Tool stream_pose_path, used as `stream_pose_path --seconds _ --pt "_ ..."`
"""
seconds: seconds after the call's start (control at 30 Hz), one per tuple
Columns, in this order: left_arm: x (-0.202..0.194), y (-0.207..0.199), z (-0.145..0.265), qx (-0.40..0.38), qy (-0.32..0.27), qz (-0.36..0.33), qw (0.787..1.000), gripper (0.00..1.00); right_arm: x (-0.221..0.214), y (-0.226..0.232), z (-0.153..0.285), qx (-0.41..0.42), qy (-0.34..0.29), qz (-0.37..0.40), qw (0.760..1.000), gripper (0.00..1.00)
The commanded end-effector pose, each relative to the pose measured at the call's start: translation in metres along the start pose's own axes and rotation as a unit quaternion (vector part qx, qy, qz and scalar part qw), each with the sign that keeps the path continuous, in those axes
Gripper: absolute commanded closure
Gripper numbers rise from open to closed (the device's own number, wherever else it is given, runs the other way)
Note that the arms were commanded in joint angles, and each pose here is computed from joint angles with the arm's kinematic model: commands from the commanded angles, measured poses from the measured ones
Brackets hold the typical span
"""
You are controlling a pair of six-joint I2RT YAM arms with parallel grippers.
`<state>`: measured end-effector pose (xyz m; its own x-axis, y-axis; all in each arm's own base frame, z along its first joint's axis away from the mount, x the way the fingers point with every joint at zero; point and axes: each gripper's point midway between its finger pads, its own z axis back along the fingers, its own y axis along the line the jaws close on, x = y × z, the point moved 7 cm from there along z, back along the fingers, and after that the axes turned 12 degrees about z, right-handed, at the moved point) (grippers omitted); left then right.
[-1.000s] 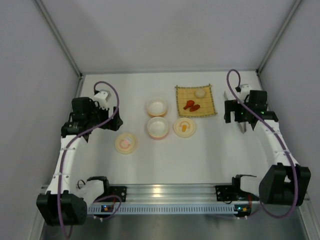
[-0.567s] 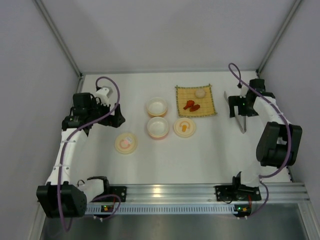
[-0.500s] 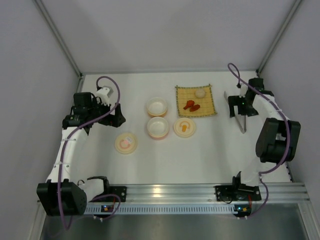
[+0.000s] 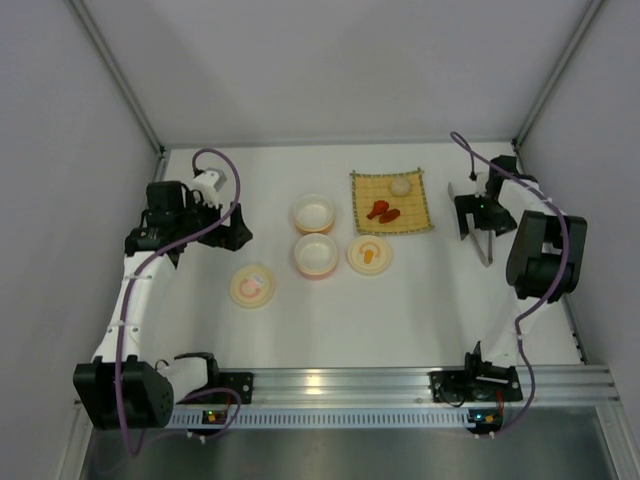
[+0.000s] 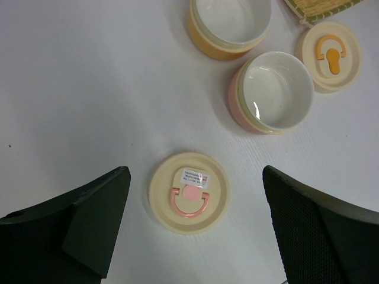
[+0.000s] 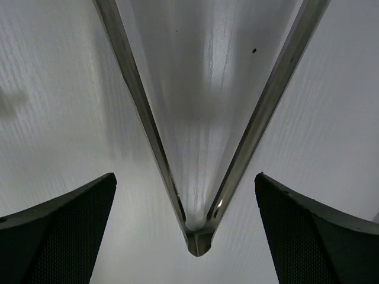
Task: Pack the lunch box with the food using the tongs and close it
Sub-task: Pick up the clamp at the center of the board.
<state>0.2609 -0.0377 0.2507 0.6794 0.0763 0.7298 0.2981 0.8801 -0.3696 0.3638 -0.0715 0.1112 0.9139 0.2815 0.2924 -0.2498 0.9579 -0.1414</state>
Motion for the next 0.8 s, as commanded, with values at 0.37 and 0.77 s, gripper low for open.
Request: stream_pose_path --seconds 0.37,0.77 --pt "0.013 -0.001 -0.007 -0.020 -0.028 -0.014 0.999 0.02 0.011 -0.010 -0.026 0.022 -0.026 0.001 0.999 0.01" --pt "0.016 0.002 -0.013 -0.019 -0.025 -0.011 0.999 0.02 0.010 -0.022 -0.048 0.049 -0.027 -0.019 0.998 0.13"
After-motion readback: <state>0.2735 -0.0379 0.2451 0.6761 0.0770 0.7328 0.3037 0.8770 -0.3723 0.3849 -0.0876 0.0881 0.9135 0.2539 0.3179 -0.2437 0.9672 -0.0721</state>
